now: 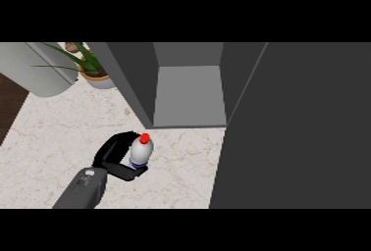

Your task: Pick up the bottled water, place it into the cabinet and close the cabinet

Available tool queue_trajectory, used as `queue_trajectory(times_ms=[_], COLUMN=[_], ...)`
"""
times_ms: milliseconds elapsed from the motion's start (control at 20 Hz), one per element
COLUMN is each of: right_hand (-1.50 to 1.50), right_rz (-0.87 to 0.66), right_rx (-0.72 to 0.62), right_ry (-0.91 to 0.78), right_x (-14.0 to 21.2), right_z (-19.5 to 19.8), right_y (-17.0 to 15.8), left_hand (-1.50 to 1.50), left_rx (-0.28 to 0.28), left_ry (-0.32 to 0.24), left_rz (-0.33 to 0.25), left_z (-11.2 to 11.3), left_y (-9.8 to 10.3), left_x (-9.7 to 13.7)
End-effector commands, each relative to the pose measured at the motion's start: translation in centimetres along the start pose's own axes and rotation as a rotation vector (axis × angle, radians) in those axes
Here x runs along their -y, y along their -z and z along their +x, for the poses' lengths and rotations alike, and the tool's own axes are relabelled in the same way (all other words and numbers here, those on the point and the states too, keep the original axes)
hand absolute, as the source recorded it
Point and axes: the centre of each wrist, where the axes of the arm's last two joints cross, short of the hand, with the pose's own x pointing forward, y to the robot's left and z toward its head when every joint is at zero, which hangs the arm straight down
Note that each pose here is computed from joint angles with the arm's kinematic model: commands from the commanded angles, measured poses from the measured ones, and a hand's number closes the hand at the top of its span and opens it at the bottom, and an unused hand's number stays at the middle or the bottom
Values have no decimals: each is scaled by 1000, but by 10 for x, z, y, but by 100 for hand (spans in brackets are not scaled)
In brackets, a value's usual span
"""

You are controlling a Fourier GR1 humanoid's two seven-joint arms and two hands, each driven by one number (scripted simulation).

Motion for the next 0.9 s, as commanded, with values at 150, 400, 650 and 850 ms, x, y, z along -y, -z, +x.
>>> queue_trajectory(times_ms=[150,400,650,850], right_hand=[-150,-150,-150,-150], right_rz=[-23,-37,-63,-85], right_rx=[59,45,47,53], right_ry=[23,-15,-48,-66], right_x=[4,21,37,50], right_z=[27,19,31,15], right_y=[-18,-24,-34,-28], left_hand=[150,150,150,150], left_rx=[203,227,293,322], left_ry=[56,47,-41,-77], left_rz=[64,407,356,299], left_z=[2,-13,1,4], left_y=[-1,7,37,44], left_x=[-1,25,34,43])
